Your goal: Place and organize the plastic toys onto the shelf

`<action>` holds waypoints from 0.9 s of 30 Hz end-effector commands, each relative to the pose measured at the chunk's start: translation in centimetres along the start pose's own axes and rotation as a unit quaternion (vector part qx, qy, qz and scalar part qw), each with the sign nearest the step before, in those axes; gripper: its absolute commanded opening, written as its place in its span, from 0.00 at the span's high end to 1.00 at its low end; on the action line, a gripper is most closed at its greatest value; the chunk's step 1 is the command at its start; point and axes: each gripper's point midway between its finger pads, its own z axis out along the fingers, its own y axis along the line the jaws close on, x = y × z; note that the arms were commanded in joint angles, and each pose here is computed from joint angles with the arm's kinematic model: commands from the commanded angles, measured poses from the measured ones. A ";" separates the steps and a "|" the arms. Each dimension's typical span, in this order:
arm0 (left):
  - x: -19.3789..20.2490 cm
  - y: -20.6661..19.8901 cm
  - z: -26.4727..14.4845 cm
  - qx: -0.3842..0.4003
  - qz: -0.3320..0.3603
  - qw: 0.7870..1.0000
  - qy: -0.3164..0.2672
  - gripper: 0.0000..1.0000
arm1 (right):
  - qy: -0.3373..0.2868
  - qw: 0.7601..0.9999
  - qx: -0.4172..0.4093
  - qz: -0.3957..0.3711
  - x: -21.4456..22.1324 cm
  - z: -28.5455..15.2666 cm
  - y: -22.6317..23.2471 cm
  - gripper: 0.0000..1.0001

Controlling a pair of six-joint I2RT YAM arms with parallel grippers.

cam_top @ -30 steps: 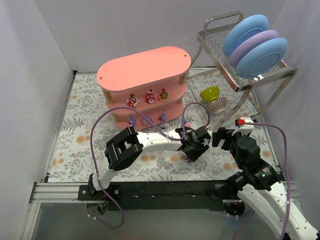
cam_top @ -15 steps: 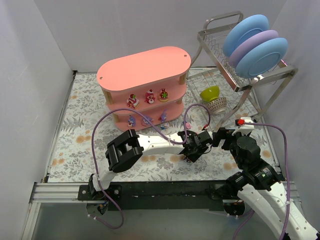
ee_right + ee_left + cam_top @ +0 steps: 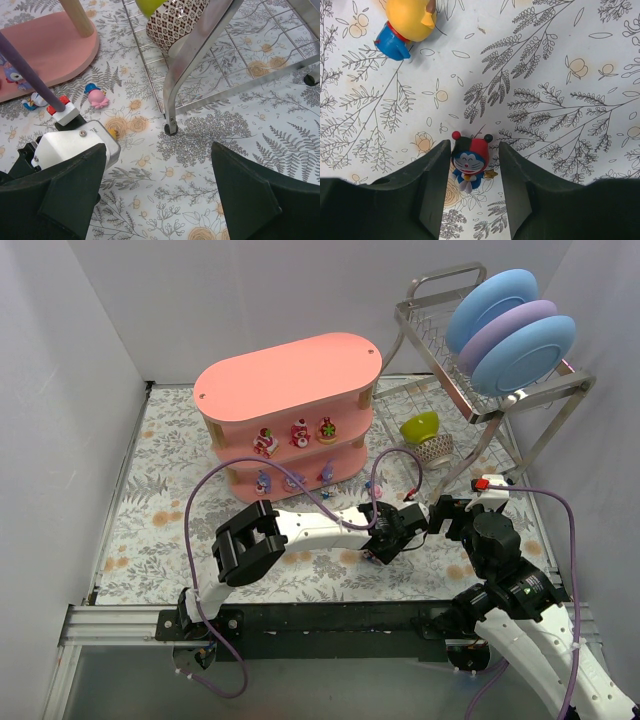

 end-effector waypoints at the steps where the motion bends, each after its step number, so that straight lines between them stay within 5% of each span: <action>1: -1.1 -2.2 -1.1 0.012 0.000 1.000 -0.024 0.58 | -0.030 0.999 -0.028 0.021 -1.5 0.1 1.3 0.07; 8: -0.6 -2.2 -0.7 0.009 -0.007 1.000 -0.014 0.64 | -0.031 0.999 -0.028 0.022 -1.5 0.1 1.3 0.07; 19: -2.0 -0.5 -3.0 -0.019 -0.046 0.997 -0.053 0.99 | -0.035 0.999 -0.028 0.024 -1.6 0.0 1.2 0.07; 27: -4.3 3.3 -7.3 -0.080 -0.097 0.985 -0.121 1.00 | -0.043 0.998 -0.030 0.028 -1.9 -0.2 1.2 0.07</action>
